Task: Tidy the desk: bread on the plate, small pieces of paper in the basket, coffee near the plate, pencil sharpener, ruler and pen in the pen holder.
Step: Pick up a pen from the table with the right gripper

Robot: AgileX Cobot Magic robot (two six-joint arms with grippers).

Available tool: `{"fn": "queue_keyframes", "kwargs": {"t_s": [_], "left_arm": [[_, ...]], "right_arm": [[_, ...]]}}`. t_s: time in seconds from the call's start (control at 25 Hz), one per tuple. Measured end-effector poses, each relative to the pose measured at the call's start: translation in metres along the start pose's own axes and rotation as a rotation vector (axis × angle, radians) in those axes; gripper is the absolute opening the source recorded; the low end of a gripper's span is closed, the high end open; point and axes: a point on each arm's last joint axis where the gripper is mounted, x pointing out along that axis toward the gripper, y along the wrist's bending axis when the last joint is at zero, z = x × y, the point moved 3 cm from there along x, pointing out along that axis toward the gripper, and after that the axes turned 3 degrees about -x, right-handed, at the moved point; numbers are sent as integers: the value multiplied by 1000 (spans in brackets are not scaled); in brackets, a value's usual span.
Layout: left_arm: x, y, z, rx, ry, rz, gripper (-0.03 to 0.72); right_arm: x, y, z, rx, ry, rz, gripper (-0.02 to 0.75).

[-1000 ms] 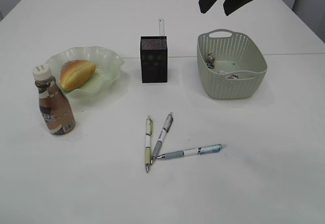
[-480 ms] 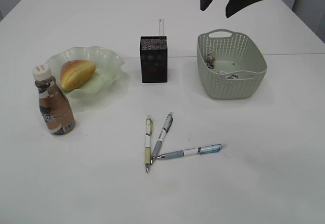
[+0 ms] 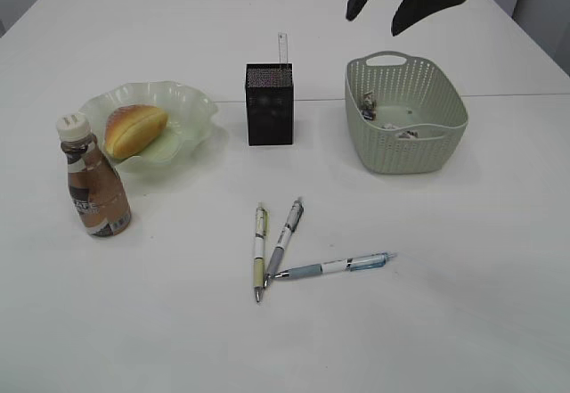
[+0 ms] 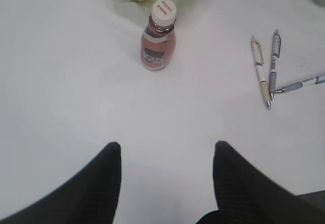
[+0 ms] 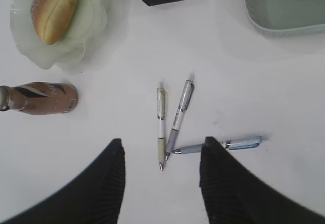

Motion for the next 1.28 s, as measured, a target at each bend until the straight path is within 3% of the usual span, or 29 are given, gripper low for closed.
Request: {"fn": "queue_keyframes", "kwargs": {"t_s": [0.28,0.48,0.76,1.12,1.28], "left_arm": [[0,0,0,10,0,0,416],[0,0,0,23,0,0,416],[0,0,0,27,0,0,416],[0,0,0,27,0,0,416],[0,0,0,27,0,0,416]], "right_arm": [[64,26,-20,3,130,-64,382],[126,19,-28,50,249,-125,382],[181,7,-40,72,349,-182,382],[214,-2,-49,81,402,-218,382],[218,1,-46,91,369,-183,382]]}}
